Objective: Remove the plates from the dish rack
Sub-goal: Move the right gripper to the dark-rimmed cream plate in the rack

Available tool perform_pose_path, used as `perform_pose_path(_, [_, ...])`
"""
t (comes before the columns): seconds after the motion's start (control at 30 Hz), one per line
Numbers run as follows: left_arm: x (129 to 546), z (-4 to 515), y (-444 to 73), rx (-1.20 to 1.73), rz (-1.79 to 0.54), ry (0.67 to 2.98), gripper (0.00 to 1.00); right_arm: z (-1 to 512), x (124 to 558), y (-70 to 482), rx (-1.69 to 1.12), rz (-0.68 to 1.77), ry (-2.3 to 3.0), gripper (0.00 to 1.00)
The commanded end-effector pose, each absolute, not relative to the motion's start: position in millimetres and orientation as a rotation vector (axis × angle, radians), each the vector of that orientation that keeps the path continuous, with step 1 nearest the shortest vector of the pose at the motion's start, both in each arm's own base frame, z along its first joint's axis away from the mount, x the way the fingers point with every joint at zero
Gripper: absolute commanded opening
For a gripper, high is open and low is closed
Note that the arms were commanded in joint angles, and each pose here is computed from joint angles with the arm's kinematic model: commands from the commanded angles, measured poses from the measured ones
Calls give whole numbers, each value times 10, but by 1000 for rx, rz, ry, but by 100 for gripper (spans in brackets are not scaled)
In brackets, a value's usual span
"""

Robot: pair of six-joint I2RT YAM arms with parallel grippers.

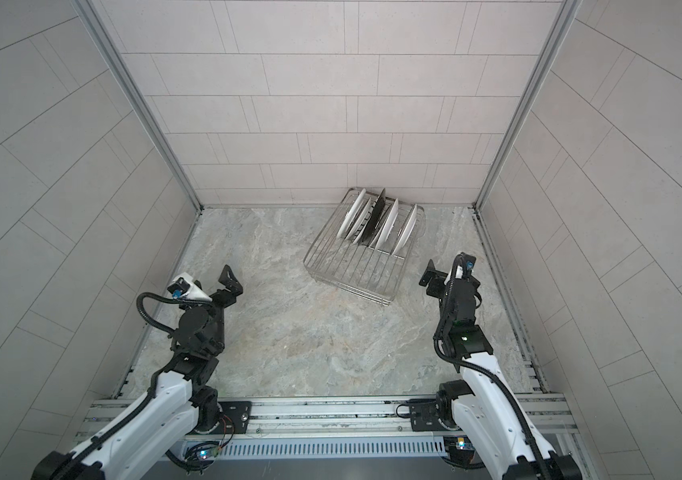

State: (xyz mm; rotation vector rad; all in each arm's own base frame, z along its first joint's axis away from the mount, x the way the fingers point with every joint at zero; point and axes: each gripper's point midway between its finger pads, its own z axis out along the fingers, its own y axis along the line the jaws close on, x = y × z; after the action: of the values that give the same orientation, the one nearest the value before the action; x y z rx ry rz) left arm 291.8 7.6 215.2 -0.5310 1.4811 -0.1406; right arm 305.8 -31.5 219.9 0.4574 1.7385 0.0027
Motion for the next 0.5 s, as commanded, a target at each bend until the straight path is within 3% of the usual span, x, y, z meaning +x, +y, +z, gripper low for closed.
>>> perform_pose_path(0.0, [2962,2439,-96,-531,-278,1538,100,2185,2928,-315,586,91,1759,100])
perform_pose_path(0.17, [3126,2577,-474,-402,-462,1551,100,2274,2986,-251,633,227,1645,100])
perform_pose_path(0.3, [3268,2588,-747,-308,-556,1608,100,2407,3085,-316,713,174,1702,100])
perform_pose_path(0.47, [3463,2652,-1088,-183,-646,1662,100,2522,3506,-213,708,141,1815,100])
